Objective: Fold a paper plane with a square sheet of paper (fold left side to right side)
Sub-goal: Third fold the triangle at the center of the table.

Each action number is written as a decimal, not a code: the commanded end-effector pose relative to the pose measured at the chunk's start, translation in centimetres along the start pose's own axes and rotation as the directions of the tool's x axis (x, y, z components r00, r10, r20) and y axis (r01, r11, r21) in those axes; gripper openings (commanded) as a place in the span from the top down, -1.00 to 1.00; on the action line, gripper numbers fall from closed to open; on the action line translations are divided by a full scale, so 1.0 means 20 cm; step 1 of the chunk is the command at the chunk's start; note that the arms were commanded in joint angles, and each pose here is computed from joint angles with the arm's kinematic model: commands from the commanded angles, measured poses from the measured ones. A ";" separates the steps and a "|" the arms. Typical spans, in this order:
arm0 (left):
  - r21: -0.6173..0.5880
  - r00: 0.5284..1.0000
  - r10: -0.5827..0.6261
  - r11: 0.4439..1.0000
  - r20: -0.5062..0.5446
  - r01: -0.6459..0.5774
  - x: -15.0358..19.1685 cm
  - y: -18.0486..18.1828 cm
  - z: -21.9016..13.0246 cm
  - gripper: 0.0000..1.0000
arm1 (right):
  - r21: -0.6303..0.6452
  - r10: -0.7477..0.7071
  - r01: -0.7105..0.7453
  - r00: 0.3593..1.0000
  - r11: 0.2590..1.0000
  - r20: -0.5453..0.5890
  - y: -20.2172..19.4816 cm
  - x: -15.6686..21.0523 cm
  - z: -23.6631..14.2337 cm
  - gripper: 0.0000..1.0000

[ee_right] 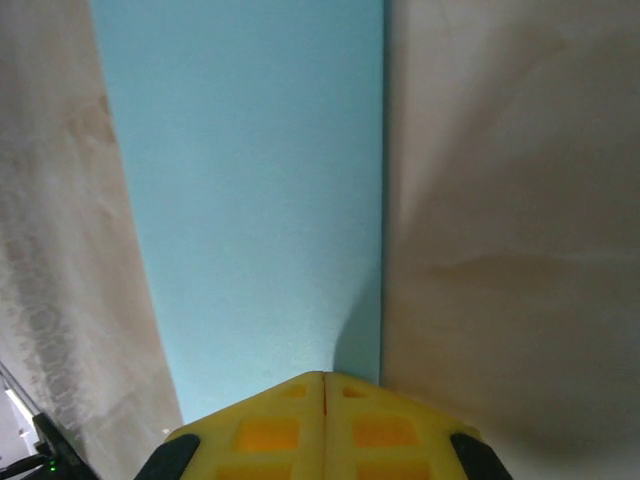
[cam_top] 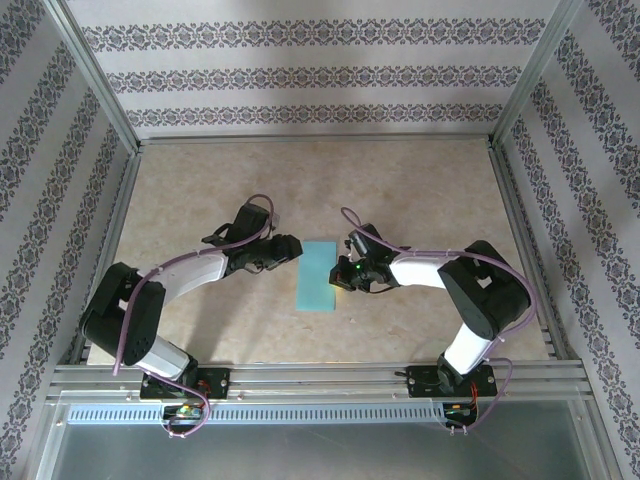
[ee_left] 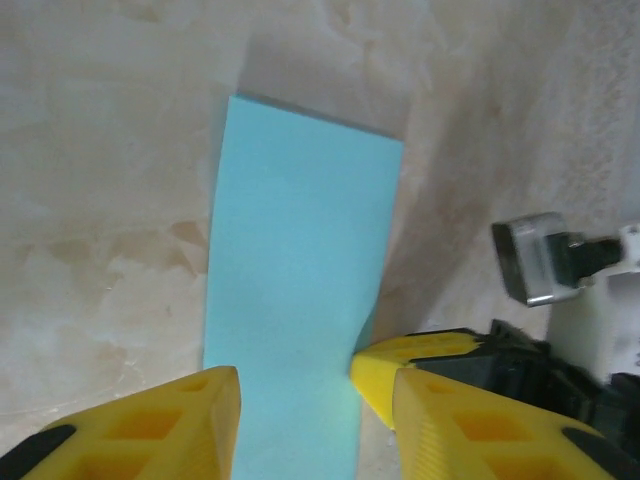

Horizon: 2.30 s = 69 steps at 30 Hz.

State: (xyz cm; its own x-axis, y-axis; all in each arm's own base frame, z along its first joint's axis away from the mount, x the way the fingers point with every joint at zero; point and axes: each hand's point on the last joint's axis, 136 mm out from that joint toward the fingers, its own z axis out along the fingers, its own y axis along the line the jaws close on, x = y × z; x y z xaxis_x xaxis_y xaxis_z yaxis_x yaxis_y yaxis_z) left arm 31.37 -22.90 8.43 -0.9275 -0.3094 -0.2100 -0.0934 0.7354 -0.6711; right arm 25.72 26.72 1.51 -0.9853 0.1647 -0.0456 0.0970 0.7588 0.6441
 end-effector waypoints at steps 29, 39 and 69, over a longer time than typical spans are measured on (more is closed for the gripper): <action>-0.130 0.956 0.000 0.991 -0.292 -0.040 0.38 0.17 0.22 0.46 | 0.140 -0.037 0.038 0.999 0.989 -0.009 -0.17 0.03 0.00 1.00; -0.027 0.971 0.061 0.997 -0.233 -0.069 0.31 0.05 0.21 0.46 | 0.144 -0.034 0.035 0.999 0.989 -0.014 -0.18 0.04 0.00 1.00; -0.024 0.976 0.126 0.991 -0.178 -0.133 0.18 0.01 0.22 0.24 | 0.141 -0.048 0.050 0.999 0.989 -0.018 -0.18 0.04 0.00 1.00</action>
State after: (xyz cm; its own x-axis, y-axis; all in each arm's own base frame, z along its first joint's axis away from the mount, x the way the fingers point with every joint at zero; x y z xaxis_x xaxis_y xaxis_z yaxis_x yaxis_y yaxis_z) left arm 29.09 -26.73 4.68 -0.9829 -0.1070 -0.1497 0.0114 0.7764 -0.6301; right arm 26.02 26.50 1.42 -0.9887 0.1165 -0.0946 0.0331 0.7842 0.6196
